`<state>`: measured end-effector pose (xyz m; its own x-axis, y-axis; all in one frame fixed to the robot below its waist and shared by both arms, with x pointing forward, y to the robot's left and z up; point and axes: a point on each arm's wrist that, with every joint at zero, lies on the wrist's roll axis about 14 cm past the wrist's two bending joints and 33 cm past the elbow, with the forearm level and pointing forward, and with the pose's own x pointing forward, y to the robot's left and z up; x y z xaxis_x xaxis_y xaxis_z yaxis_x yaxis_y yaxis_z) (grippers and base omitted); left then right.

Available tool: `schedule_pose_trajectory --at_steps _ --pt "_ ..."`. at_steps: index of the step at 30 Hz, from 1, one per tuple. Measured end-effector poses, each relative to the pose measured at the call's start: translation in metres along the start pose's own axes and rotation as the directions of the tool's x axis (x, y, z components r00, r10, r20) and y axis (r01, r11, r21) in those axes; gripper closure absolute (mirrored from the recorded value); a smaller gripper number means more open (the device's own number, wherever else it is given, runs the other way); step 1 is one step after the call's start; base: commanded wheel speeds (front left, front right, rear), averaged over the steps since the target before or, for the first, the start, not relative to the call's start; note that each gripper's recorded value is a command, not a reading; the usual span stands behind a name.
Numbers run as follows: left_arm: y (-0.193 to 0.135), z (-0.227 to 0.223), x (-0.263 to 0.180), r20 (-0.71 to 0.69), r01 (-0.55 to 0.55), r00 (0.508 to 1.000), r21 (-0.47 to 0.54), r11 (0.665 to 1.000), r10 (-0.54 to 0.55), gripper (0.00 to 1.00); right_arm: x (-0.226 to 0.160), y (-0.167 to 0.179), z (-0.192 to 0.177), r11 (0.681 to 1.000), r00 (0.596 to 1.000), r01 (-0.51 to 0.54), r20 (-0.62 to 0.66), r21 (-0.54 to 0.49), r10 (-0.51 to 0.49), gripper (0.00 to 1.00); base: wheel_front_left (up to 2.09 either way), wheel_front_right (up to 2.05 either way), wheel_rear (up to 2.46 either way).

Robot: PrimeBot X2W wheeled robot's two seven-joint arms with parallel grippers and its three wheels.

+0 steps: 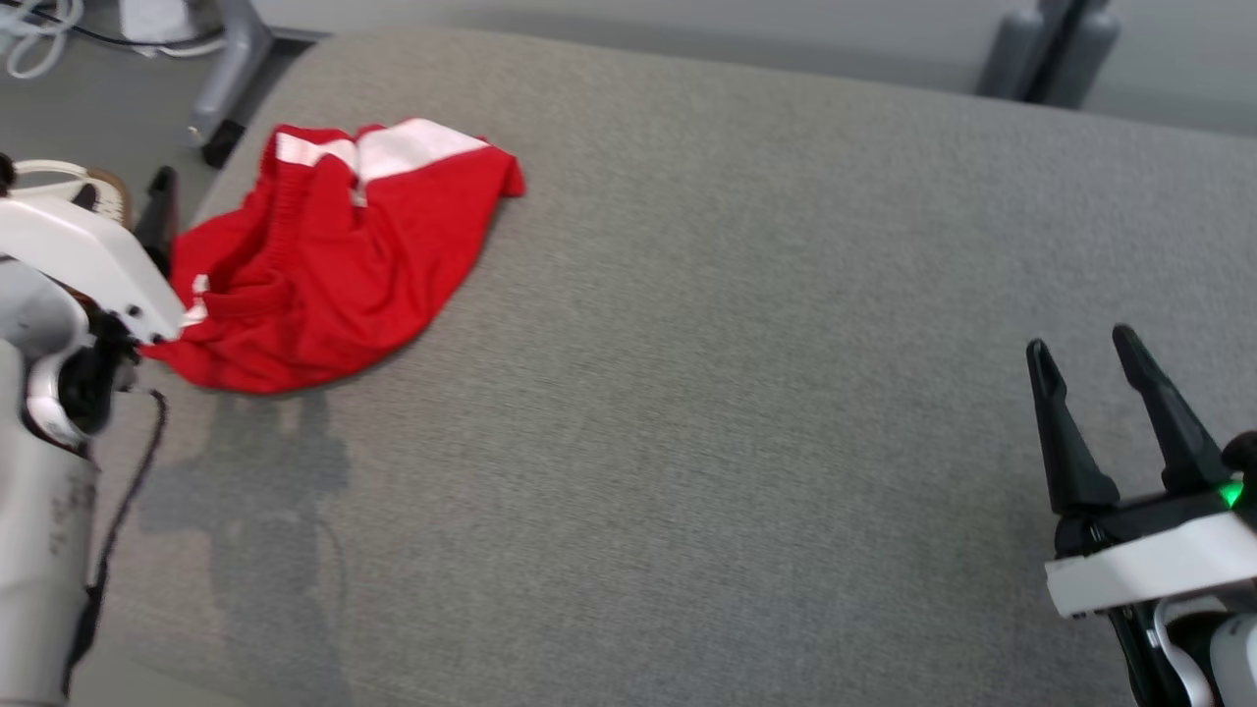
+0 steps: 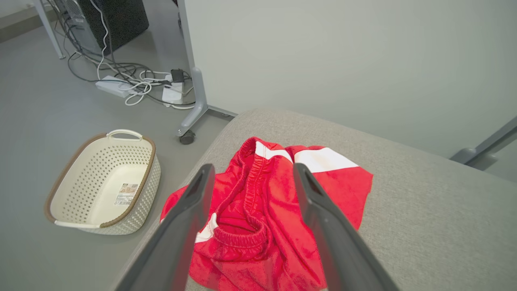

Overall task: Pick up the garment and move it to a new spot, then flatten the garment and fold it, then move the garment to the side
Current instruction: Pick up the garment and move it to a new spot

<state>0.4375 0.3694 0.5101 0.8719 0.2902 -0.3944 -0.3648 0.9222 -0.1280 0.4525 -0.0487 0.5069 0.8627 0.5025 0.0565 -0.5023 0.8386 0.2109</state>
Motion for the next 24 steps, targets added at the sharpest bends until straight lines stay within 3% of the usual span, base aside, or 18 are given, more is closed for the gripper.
schedule_pose_trajectory --at_steps 8,15,19,20,22,24 --pt "0.002 -0.062 0.062 -0.281 -0.030 0.959 0.028 0.999 0.037 0.00 0.001 -0.038 -0.015 0.997 0.996 0.083 -0.011 0.002 -0.083 0.00 0.00 0.00 0.00" --pt "0.003 -0.144 0.079 -0.523 -0.061 0.847 0.073 0.995 0.090 0.00 -0.012 -0.070 -0.032 0.986 0.985 0.169 -0.040 -0.005 -0.169 0.00 0.00 0.00 0.00" --pt "0.002 -0.161 0.077 -0.586 -0.061 0.806 0.067 0.996 0.089 0.02 -0.017 -0.076 -0.036 0.982 0.981 0.188 -0.053 -0.009 -0.188 0.00 0.00 0.00 0.00" --pt "0.002 -0.161 0.077 -0.586 -0.063 0.805 0.066 0.996 0.090 0.38 -0.017 -0.076 -0.035 0.982 0.981 0.188 -0.051 -0.010 -0.189 0.00 0.00 0.00 0.00" --pt "0.001 -0.160 0.075 -0.582 -0.060 0.809 0.061 0.996 0.085 0.99 -0.017 -0.076 -0.033 0.982 0.981 0.186 -0.047 -0.013 -0.187 0.00 0.00 0.00 0.00" --pt "-0.001 -0.157 0.073 -0.570 -0.052 0.818 0.057 0.997 0.075 1.00 -0.017 -0.073 -0.031 0.984 0.983 0.180 -0.043 -0.014 -0.181 0.00 0.00 0.00 0.00"
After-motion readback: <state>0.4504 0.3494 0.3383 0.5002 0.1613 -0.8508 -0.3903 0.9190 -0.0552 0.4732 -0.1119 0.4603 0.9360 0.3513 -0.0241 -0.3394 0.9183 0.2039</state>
